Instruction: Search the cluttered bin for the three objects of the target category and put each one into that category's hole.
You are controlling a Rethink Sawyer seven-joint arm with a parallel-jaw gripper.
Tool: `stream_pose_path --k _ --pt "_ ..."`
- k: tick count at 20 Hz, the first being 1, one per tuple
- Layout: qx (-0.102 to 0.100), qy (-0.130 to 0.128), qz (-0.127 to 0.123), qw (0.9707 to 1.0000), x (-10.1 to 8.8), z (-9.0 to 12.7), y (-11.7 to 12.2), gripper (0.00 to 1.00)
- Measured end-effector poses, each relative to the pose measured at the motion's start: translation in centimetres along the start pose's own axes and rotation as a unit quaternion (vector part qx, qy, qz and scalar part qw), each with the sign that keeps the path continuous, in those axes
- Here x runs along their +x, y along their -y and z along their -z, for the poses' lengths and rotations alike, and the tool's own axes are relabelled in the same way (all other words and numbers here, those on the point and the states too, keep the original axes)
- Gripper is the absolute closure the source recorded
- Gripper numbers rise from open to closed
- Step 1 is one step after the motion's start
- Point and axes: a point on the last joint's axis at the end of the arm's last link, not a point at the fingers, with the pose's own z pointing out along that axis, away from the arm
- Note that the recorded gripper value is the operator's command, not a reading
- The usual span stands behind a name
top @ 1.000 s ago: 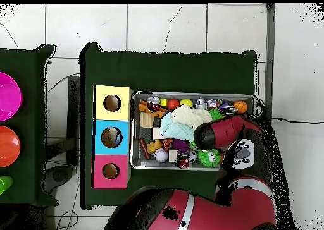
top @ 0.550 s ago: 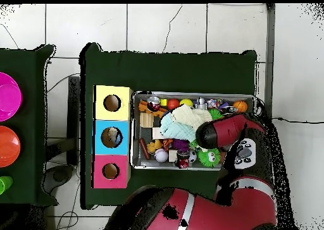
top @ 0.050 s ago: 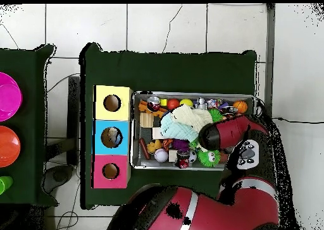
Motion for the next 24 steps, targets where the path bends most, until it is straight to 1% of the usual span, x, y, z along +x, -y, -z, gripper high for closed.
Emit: stream_pose_path --k 3,4,8,14,15,24 --pt "-0.005 -0.003 -0.003 1.0 0.4 -1.0 -0.1 0.0" --pt "-0.01 -0.005 -0.005 0.9999 0.5 -1.8 -0.2 0.0" --pt "-0.012 -0.005 -0.005 0.9999 0.3 -2.6 -0.3 0.0" --pt "-0.007 -0.003 -0.008 0.9999 -0.1 -3.0 0.4 0.0" --pt "-0.006 -0.003 -0.008 0.9999 -0.2 -3.1 0.5 1.0" --pt "-0.007 -0.001 -0.011 0.9999 -0.2 -3.2 0.6 1.0"
